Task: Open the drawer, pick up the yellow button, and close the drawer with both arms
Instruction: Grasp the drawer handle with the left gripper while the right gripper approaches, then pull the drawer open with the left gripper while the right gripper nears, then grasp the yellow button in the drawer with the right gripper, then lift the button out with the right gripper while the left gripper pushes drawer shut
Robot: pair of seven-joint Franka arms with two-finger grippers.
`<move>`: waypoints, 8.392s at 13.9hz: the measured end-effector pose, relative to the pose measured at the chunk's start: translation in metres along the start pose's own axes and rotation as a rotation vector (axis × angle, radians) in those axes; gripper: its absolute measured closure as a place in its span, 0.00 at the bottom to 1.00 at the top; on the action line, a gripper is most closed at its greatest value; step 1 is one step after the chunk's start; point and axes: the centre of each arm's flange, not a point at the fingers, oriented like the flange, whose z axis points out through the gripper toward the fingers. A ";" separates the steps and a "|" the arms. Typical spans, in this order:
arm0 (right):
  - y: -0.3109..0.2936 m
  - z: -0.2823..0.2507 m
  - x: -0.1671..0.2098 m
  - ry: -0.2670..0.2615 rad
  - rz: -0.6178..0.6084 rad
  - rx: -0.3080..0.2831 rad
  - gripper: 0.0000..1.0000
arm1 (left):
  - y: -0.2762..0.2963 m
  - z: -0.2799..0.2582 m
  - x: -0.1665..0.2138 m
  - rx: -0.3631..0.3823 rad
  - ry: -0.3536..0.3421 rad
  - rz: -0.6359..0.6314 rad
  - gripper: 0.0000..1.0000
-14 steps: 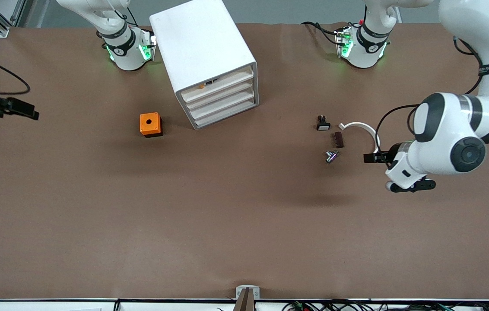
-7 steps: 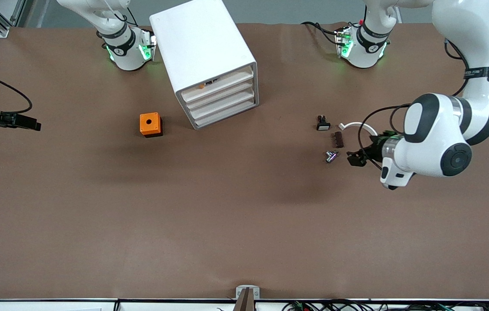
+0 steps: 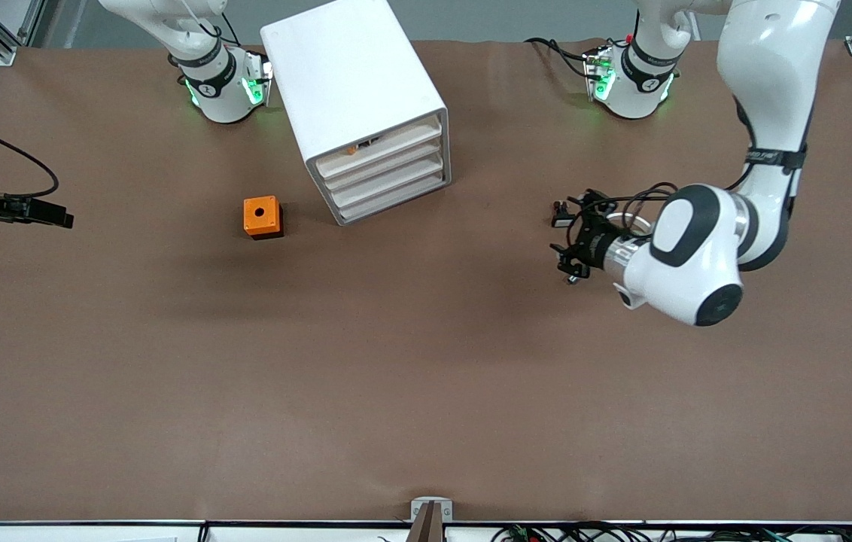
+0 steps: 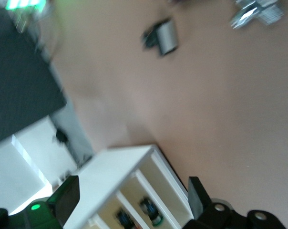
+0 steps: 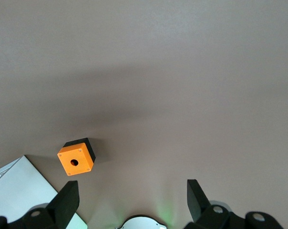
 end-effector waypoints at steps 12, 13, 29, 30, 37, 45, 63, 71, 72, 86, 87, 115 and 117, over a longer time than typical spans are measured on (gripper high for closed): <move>-0.059 0.002 -0.006 -0.025 0.166 -0.025 0.00 | 0.019 0.167 -0.105 0.495 -0.111 -0.404 0.00; -0.066 0.003 -0.007 -0.024 0.180 -0.028 0.00 | 0.015 0.175 -0.113 0.511 -0.112 -0.402 0.00; -0.201 0.002 -0.025 0.048 0.451 0.036 0.00 | -0.011 0.259 -0.160 0.601 -0.028 -0.369 0.41; -0.215 0.005 -0.026 0.055 0.473 0.038 0.00 | -0.012 0.261 -0.161 0.602 -0.025 -0.369 0.54; -0.323 0.022 -0.060 0.104 0.593 0.055 0.00 | -0.011 0.266 -0.161 0.613 -0.021 -0.385 0.92; -0.436 0.085 -0.089 0.133 0.671 0.062 0.00 | -0.008 0.264 -0.159 0.616 -0.032 -0.403 0.92; -0.476 0.094 -0.126 0.138 0.692 0.060 0.00 | 0.043 0.168 -0.098 0.551 -0.234 -0.474 0.87; -0.499 0.132 -0.145 0.121 0.696 -0.003 0.00 | 0.054 0.140 -0.088 0.475 -0.321 -0.331 0.19; -0.500 0.137 -0.147 0.118 0.694 -0.013 0.00 | 0.056 0.129 -0.087 0.454 -0.343 -0.288 0.10; -0.507 0.171 -0.166 0.112 0.701 -0.049 0.00 | 0.042 0.027 -0.093 -0.027 -0.057 0.578 0.00; -0.508 0.172 -0.167 0.112 0.700 -0.050 0.00 | 0.039 0.020 -0.098 -0.079 -0.001 0.629 0.00; -0.159 0.054 0.059 0.108 0.240 0.024 0.60 | -0.011 0.083 -0.218 -0.350 0.698 1.056 0.00; -0.105 0.079 0.078 0.136 0.147 0.009 0.60 | -0.018 0.106 -0.228 -0.361 0.703 1.095 0.00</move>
